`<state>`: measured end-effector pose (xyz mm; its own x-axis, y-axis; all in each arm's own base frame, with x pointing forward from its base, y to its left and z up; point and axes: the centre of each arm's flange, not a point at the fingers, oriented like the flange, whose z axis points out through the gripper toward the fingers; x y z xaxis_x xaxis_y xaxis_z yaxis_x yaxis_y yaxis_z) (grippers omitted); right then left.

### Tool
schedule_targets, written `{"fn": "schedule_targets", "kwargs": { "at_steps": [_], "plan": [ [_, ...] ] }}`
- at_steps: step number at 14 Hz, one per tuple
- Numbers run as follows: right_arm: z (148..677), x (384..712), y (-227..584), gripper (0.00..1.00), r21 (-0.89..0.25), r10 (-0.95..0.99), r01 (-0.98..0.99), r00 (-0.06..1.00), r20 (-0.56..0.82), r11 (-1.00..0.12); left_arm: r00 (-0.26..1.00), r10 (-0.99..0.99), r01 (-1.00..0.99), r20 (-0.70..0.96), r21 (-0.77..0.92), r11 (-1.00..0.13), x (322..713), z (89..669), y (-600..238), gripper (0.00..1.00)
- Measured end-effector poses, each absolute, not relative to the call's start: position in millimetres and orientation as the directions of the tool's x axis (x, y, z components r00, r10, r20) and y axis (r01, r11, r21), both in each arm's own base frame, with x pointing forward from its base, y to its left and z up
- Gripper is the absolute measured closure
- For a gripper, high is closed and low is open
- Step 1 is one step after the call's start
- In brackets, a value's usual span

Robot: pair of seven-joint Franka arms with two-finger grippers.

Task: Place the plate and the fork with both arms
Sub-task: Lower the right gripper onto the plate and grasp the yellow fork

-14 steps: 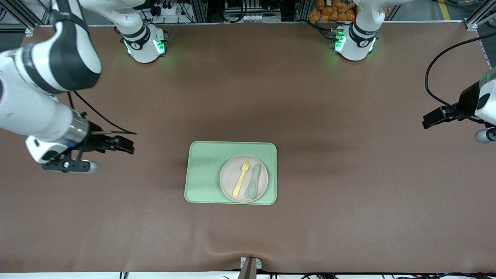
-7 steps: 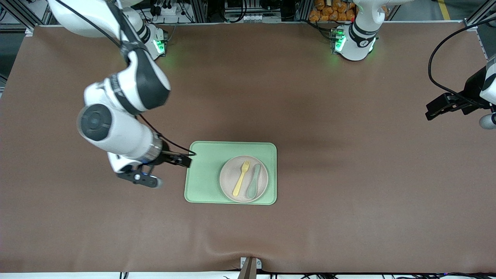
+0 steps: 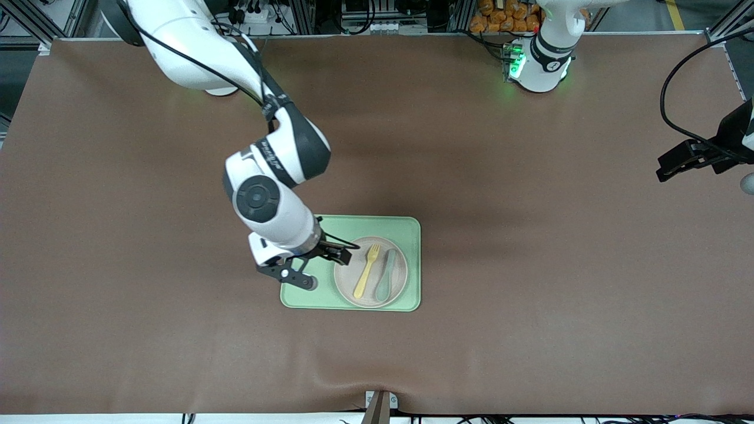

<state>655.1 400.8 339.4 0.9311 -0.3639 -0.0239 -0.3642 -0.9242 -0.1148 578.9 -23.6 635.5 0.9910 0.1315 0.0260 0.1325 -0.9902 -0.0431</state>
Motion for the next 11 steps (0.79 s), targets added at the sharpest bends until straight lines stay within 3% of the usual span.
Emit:
{"fn": "schedule_targets", "kwargs": {
  "at_steps": [4,11],
  "plan": [
    [280.5,651.3,439.2,0.02,-0.118,-0.4,-0.397,0.916,0.003,-0.91,0.995,0.1,0.1,0.009,-0.054,-0.994,565.8,631.5,-45.0,0.0],
    [229.8,647.8,454.8,0.19,-0.12,-0.416,-0.411,0.909,0.024,-0.904,0.992,0.128,0.128,-0.003,-0.055,-0.99,534.3,631.0,-73.6,0.0]
  ]
}}
